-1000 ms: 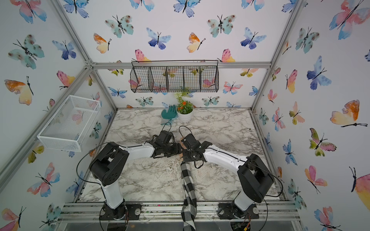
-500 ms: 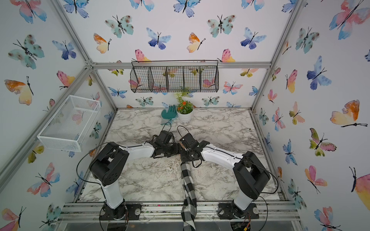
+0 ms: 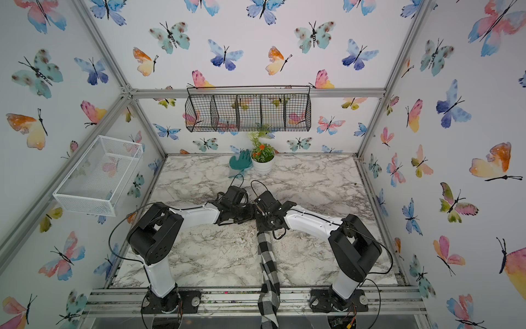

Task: Take off the watch
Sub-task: Untie the watch from the hand.

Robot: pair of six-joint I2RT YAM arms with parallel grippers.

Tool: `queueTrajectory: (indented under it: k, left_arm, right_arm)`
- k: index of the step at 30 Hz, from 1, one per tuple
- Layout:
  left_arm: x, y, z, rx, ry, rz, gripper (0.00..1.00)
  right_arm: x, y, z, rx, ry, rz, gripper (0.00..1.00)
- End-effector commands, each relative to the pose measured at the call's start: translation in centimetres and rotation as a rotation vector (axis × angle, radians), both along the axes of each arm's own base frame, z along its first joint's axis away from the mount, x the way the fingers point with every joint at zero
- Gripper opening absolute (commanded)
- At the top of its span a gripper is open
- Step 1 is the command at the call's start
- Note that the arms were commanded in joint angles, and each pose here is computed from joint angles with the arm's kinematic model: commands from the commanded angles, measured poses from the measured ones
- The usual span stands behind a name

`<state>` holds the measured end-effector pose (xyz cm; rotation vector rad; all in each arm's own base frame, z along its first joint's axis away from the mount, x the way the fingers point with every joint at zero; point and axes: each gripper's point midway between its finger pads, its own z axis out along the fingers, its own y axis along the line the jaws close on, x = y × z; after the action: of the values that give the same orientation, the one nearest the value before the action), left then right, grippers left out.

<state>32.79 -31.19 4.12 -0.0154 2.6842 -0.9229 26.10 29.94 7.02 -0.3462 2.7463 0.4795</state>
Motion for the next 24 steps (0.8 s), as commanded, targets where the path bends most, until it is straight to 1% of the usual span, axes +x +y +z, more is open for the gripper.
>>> queueTrajectory:
  k: [1, 5, 9, 11, 18, 24]
  left_arm:
    - [-1.5, 1.2, -2.5, 0.077, 0.081, 0.002, 0.65]
    - [-1.4, 1.2, -2.4, 0.075, 0.081, 0.002, 0.65]
    - [-1.4, 1.1, -2.3, 0.073, 0.076, 0.0, 0.65]
    - [-1.3, 1.1, -2.2, 0.072, 0.076, 0.001, 0.65]
    - [-1.2, 1.0, -2.0, 0.073, 0.072, -0.002, 0.65]
    - [-1.1, 1.8, -1.4, 0.089, 0.059, 0.0, 0.65]
  right_arm:
    - [-1.8, -1.8, -3.3, -0.112, 0.074, 0.023, 0.38]
    - [-2.3, -1.9, -4.3, -0.149, 0.089, 0.046, 0.39]
    - [-2.6, -1.9, -4.6, -0.152, 0.096, 0.058, 0.39]
    - [-2.6, -1.7, -4.5, -0.145, 0.094, 0.066, 0.37]
    - [-2.9, -1.8, -4.4, -0.145, 0.092, 0.092, 0.22]
    - [-2.9, -2.1, -4.1, -0.127, 0.072, 0.065, 0.19]
